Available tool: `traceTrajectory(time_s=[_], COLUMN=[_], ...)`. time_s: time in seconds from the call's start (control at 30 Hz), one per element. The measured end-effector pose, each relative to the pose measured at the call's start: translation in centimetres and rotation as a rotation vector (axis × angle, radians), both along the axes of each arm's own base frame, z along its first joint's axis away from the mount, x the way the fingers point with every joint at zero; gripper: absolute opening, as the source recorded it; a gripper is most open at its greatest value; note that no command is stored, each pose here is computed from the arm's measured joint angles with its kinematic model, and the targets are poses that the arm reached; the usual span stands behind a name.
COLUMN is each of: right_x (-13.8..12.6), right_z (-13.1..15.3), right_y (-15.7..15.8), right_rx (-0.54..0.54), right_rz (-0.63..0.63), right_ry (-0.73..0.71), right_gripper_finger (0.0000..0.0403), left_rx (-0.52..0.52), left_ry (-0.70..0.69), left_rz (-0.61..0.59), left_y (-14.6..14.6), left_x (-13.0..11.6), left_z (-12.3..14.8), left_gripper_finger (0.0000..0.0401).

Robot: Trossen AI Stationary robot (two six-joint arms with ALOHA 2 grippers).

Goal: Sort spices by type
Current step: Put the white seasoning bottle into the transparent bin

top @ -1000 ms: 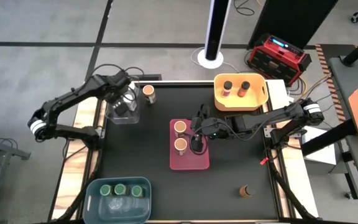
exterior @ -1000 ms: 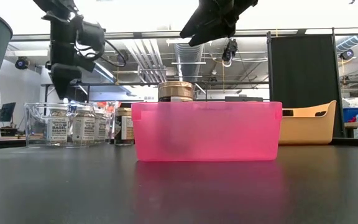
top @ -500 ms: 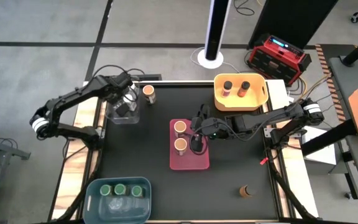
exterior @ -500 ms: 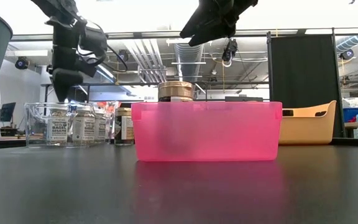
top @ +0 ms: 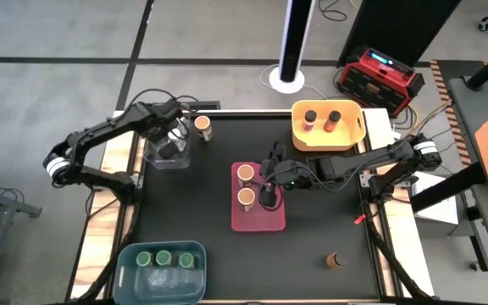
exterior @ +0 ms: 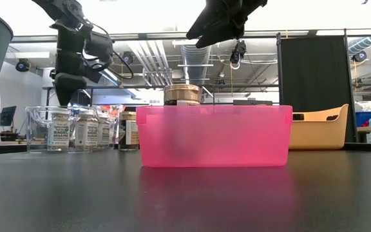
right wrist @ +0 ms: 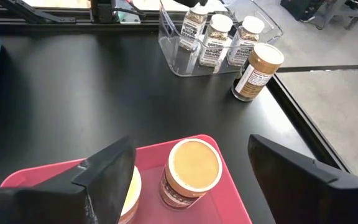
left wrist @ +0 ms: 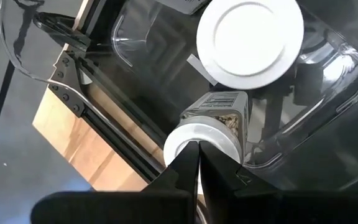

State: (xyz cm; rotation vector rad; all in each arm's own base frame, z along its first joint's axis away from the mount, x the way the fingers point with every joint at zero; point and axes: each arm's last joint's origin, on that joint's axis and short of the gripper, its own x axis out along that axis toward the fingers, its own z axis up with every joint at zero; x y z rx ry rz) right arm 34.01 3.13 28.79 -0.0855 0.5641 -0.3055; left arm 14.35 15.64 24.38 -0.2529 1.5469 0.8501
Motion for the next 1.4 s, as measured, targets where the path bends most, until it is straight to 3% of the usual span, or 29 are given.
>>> traceTrajectory(time_s=[0.3,0.67,1.1,1.4], right_x=[0.0,0.0,0.0,0.0], right_z=[0.0,0.0,0.0,0.0], right_y=[0.0,0.0,0.0,0.0], right_rx=[-0.001,-0.001,-0.001,-0.001], right_rz=[0.001,0.000,0.000,0.000], right_ry=[0.001,0.003,0.004,0.004], right_gripper_finger=[0.0292,0.0309,0.0292,0.0308], left_rx=[-0.024,-0.038,-0.080,-0.067], left_ry=[0.019,0.041,-0.004,-0.029], left_rz=[-0.055,-0.131,-0.159,-0.224], left_y=[-0.3,-0.3,-0.7,-1.2], left_x=[-0.3,-0.2,-0.3,-0.7], left_z=[0.2,0.2,0.5,1.3], left_gripper_finger=[0.0000,0.0000,0.0000,0.0000])
